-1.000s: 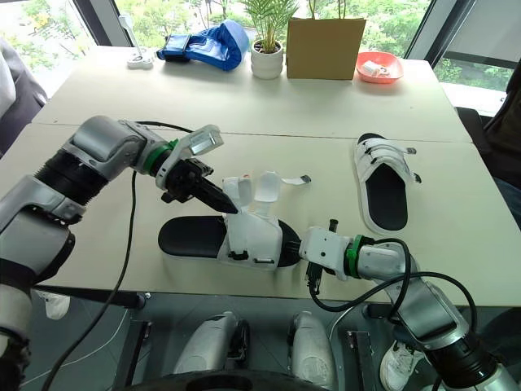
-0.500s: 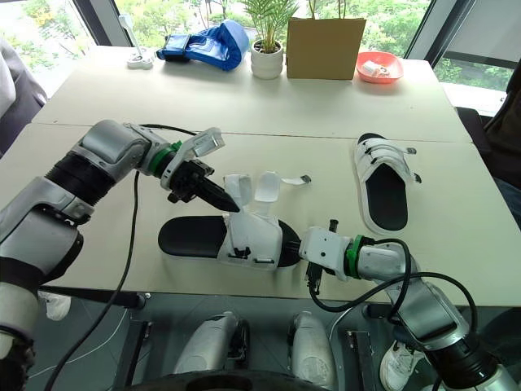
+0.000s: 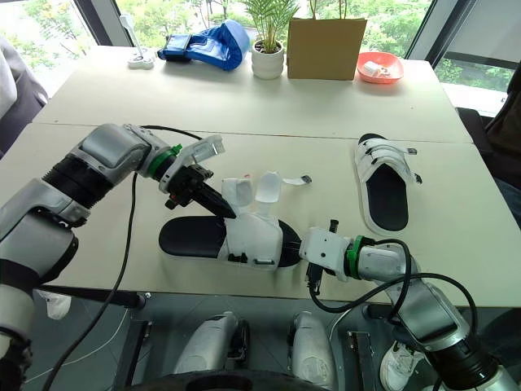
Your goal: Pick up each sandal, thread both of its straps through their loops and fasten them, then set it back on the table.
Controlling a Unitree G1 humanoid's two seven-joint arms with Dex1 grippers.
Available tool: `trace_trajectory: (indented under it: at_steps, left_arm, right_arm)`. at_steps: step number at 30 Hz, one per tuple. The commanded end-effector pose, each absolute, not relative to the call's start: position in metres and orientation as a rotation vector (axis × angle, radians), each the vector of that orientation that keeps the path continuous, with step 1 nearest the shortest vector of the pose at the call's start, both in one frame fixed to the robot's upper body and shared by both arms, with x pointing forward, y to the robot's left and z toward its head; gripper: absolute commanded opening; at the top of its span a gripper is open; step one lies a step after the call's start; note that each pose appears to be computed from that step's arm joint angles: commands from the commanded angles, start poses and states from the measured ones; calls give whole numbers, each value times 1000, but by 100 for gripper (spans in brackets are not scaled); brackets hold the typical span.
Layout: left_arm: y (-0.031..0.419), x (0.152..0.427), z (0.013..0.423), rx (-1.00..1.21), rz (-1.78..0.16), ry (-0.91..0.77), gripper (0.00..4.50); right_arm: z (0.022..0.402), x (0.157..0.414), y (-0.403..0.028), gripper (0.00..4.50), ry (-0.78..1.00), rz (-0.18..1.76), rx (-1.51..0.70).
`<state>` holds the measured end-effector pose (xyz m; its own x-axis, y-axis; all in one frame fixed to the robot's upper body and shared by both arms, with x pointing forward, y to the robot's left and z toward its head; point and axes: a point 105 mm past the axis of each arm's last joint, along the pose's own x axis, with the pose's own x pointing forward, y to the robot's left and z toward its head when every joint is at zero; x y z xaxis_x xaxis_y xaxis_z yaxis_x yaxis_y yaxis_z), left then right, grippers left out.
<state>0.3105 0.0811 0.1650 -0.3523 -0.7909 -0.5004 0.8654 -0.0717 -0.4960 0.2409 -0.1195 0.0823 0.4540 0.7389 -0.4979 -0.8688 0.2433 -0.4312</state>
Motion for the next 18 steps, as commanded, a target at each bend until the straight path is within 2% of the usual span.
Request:
trace_trajectory:
  at_steps: [1,18]
  left_arm:
    - [76,310,174,222,-1756,847,2]
    - [61,299,195,558,-1897,772,2]
  right_arm:
    - [60,232,-123,0,313,1139,-711]
    - [61,237,-122,0,303,1133,-717]
